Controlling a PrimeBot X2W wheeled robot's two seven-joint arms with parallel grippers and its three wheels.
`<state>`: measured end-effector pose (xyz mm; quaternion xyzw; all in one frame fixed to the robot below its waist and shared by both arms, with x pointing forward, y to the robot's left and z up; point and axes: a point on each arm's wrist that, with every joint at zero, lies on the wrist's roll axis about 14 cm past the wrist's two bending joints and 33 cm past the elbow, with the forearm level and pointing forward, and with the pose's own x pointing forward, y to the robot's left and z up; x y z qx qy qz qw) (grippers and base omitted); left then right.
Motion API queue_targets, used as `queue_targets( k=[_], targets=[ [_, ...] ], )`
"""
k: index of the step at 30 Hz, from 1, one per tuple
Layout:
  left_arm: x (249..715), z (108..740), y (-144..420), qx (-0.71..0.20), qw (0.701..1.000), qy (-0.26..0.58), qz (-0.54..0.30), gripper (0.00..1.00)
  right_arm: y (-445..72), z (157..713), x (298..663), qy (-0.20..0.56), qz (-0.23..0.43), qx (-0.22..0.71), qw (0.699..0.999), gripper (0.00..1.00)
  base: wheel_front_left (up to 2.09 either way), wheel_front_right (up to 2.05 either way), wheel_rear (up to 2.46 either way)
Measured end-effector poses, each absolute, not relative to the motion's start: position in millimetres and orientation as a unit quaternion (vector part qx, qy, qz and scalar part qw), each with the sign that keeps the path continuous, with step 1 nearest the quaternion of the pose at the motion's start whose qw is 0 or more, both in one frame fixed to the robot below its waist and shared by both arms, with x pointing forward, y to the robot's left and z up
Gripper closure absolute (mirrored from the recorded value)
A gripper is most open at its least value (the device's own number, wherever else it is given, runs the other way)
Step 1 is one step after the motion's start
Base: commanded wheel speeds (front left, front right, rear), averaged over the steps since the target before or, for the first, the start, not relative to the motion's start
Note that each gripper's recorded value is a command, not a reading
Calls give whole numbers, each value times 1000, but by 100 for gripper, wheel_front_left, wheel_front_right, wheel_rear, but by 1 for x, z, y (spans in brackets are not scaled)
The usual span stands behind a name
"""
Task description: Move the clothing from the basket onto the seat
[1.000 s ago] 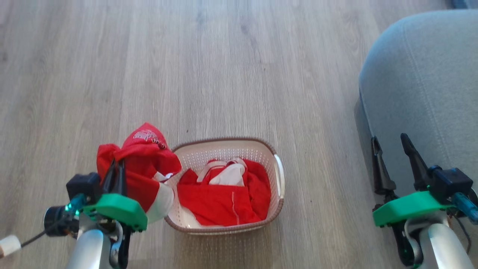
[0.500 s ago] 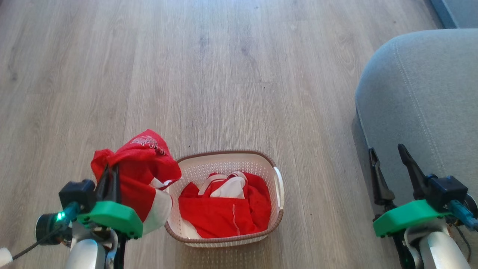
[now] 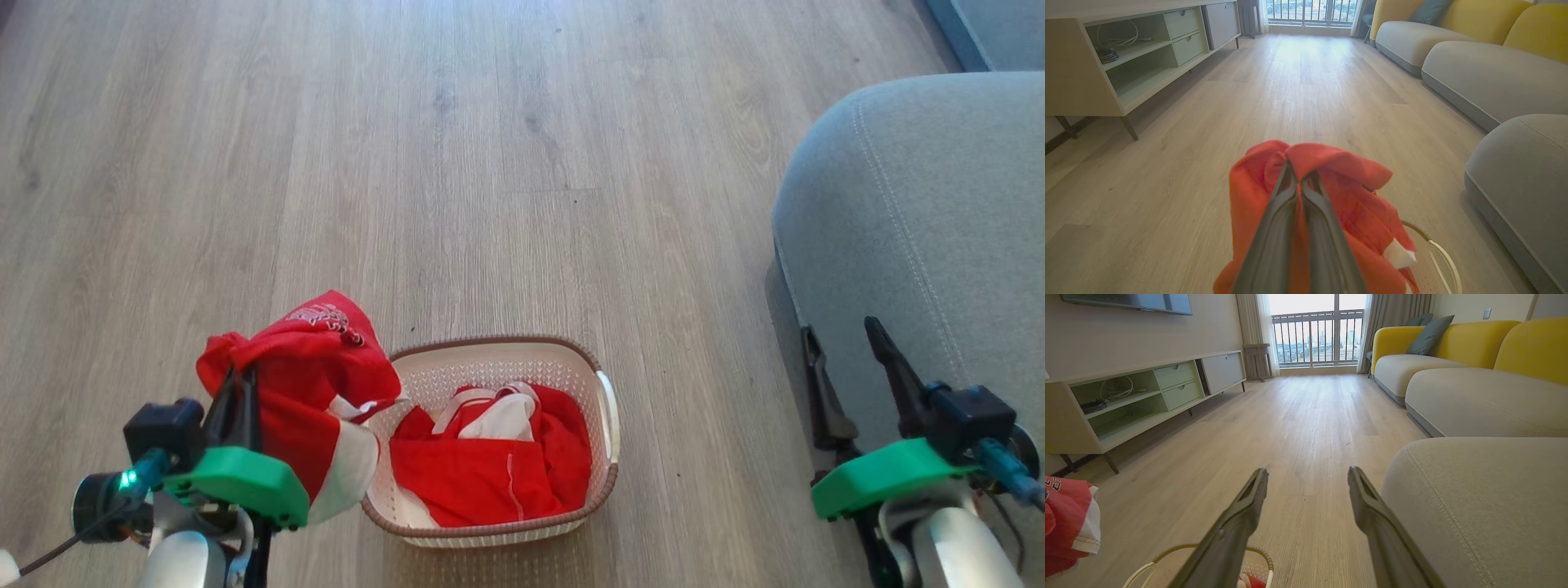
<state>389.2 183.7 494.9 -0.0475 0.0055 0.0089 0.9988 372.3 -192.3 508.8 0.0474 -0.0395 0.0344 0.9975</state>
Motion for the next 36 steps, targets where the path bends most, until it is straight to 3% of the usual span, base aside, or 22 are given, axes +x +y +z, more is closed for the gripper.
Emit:
queue_targets(
  k=[4, 9, 19, 24, 34, 35, 36],
  targets=[
    [389, 497, 181, -46, 999, 5, 3, 100, -173, 511, 371, -41, 65, 51, 996, 0, 0, 0, 0],
    [388, 509, 157, -41, 998, -8, -39, 100, -115, 514, 363, -38, 171, 51, 983, 0, 0, 0, 0],
    [375, 530, 74, -36, 984, -20, -176, 100, -12, 546, 356, -63, 370, 29, 926, 0, 0, 0, 0],
    [365, 537, 44, -39, 974, -28, -220, 100, 13, 541, 348, -49, 413, 27, 909, 0, 0, 0, 0],
    [337, 558, -4, -50, 950, -46, -306, 100, 18, 520, 348, -14, 429, 9, 903, 0, 0, 0, 0],
    [337, 560, -4, -51, 949, -46, -306, 100, 18, 517, 347, -10, 429, 11, 903, 53, 0, 0, 0],
    [337, 561, -4, -52, 949, -46, -307, 100, 18, 517, 347, -7, 429, 16, 903, 89, 0, 0, 0]
  ],
)
